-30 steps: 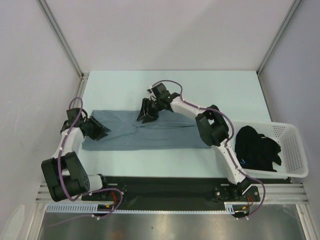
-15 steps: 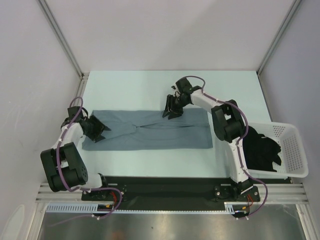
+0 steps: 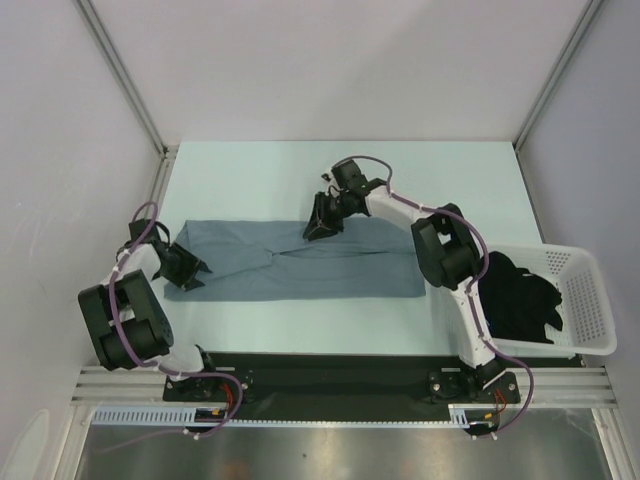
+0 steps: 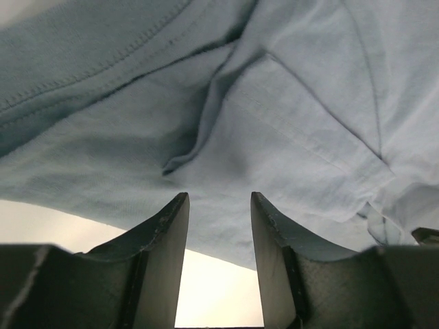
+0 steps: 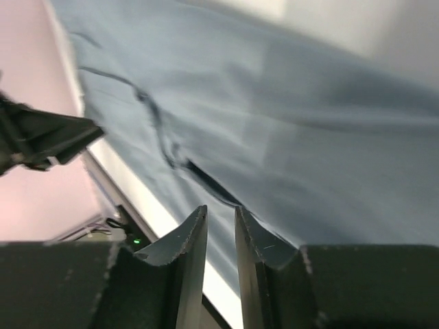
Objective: Fold and stack the t-shirts
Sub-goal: Fold the tshirt
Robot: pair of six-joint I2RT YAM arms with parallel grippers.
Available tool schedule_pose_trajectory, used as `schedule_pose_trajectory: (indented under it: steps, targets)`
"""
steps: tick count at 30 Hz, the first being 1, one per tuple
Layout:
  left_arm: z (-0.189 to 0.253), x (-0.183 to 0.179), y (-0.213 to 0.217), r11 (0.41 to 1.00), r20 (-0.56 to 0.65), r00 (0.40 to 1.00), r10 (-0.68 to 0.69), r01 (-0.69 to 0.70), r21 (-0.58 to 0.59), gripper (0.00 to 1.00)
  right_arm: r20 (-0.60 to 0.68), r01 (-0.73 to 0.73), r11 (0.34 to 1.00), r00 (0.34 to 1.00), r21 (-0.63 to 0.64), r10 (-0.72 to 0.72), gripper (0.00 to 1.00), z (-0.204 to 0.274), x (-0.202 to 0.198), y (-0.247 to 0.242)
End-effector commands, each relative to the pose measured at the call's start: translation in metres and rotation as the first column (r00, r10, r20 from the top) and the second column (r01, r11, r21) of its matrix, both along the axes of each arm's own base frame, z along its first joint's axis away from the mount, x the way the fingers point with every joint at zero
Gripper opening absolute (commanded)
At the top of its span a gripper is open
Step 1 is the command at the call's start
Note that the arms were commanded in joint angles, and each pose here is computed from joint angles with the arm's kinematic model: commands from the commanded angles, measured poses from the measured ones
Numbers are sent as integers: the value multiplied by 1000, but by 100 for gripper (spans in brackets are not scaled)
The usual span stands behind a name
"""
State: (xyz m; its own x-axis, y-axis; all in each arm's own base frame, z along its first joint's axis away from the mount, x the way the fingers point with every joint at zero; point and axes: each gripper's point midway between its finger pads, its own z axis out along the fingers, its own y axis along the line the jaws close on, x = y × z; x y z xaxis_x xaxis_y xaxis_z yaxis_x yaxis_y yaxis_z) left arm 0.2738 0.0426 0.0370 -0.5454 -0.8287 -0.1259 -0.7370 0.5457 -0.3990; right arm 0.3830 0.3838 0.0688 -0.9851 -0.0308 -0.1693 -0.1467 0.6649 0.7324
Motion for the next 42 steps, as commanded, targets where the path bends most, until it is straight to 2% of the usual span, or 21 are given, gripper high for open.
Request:
schedule_pose_trajectory:
  steps: [1,9,14,17,22,26,36,42]
  targets:
    - [-2,7,13,999,-1,1000,2,-2,36,45,14,1,992,1000,124,-2,27,18,11,33]
    - [-12,8,31,997,-43,999,16,-13,82,25,-51,-4,988,999,153,12,24,-7,9,48]
    - [-13,13,36,996,-44,999,14,-10,84,14,-125,-10,990,992,141,28,24,-27,-13,41]
    - [-9,17,40,995,-32,999,10,-7,96,13,-163,6,987,986,164,21,24,-30,-31,36]
    - [-12,16,44,995,-46,999,10,-5,96,13,-149,-8,982,988,191,38,24,-25,-43,42]
    - [-4,21,46,995,-24,1000,-2,5,99,14,-154,30,978,988,207,2,24,-28,-27,34]
    - [32,24,32,997,110,994,-2,-7,83,16,-98,86,966,993,242,-64,24,28,-6,-10]
    - [42,34,5,997,163,985,-58,49,62,18,-129,106,968,989,227,-78,24,-4,4,-22]
